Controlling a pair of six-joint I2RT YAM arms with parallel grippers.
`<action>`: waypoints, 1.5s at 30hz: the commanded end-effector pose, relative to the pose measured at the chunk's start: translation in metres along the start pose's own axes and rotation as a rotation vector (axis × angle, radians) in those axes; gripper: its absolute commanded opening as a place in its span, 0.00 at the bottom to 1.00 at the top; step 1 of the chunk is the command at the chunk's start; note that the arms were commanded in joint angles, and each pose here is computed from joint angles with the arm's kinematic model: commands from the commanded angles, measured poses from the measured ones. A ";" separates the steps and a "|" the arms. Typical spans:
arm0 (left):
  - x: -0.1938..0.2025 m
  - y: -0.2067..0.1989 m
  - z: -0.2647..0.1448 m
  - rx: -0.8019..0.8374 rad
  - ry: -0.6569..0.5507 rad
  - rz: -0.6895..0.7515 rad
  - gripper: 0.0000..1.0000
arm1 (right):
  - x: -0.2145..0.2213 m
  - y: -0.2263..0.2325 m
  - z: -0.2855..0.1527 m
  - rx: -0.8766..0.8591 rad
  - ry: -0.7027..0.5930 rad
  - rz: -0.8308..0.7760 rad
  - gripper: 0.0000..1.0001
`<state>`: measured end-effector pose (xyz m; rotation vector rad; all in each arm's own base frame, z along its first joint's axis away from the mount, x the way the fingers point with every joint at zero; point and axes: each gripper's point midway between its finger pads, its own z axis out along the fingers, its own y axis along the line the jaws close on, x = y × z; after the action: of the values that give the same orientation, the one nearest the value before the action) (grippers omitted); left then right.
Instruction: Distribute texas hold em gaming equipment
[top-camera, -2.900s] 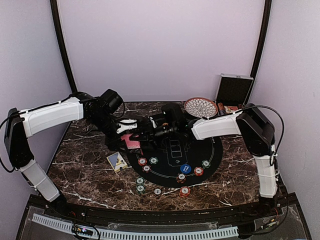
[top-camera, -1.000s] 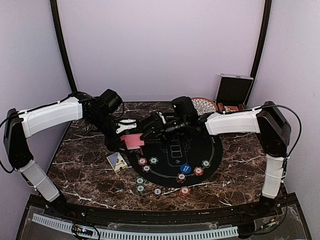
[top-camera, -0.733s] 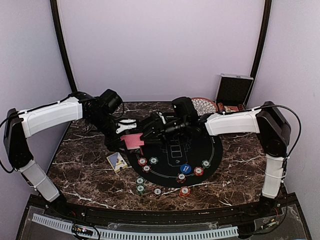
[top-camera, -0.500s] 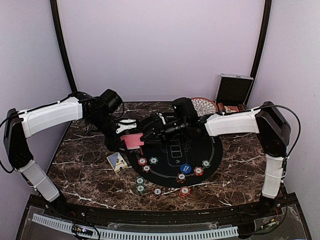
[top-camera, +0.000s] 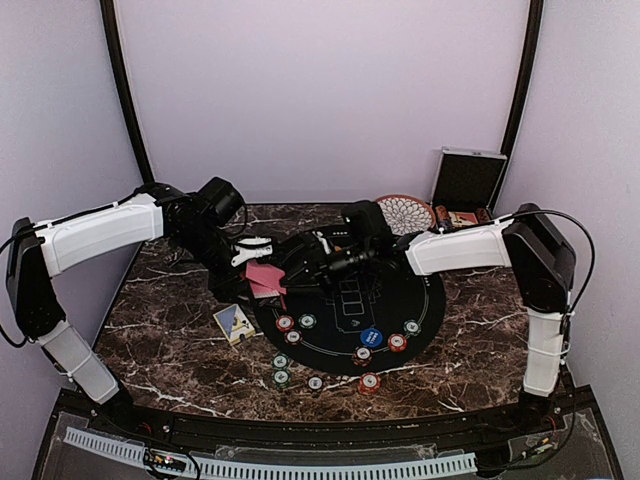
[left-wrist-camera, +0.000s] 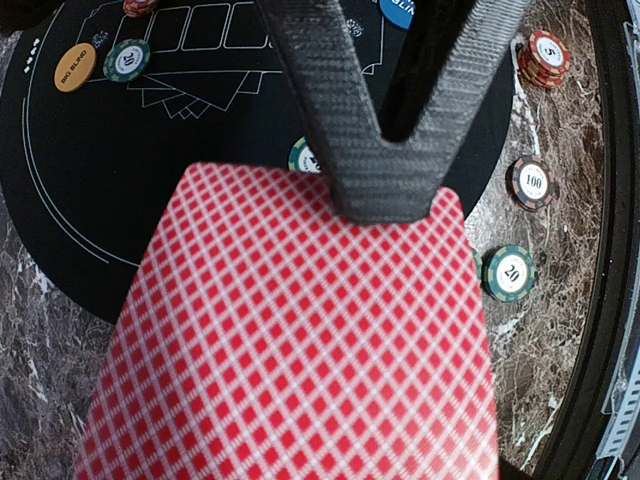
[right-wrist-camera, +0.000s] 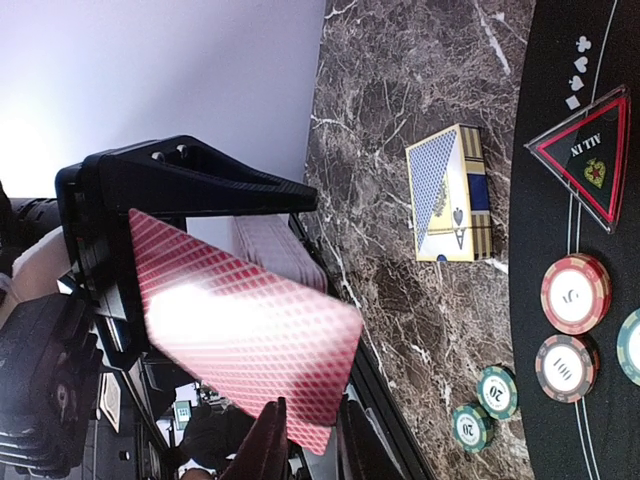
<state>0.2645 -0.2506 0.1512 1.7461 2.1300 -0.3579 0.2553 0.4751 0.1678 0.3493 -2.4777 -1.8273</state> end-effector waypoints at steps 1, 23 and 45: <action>-0.008 -0.003 -0.017 -0.021 -0.039 0.010 0.00 | -0.001 0.019 -0.002 -0.060 -0.011 -0.040 0.15; -0.003 -0.004 -0.017 -0.025 -0.026 0.007 0.00 | 0.006 0.048 -0.032 -0.181 -0.061 -0.037 0.00; 0.029 0.001 -0.028 -0.049 0.018 -0.052 0.00 | -0.028 0.000 -0.065 -0.093 -0.139 0.004 0.00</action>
<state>0.2677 -0.2212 0.1553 1.6805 2.1888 -0.2982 0.2790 0.4186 0.1946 0.1726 -2.4234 -2.0300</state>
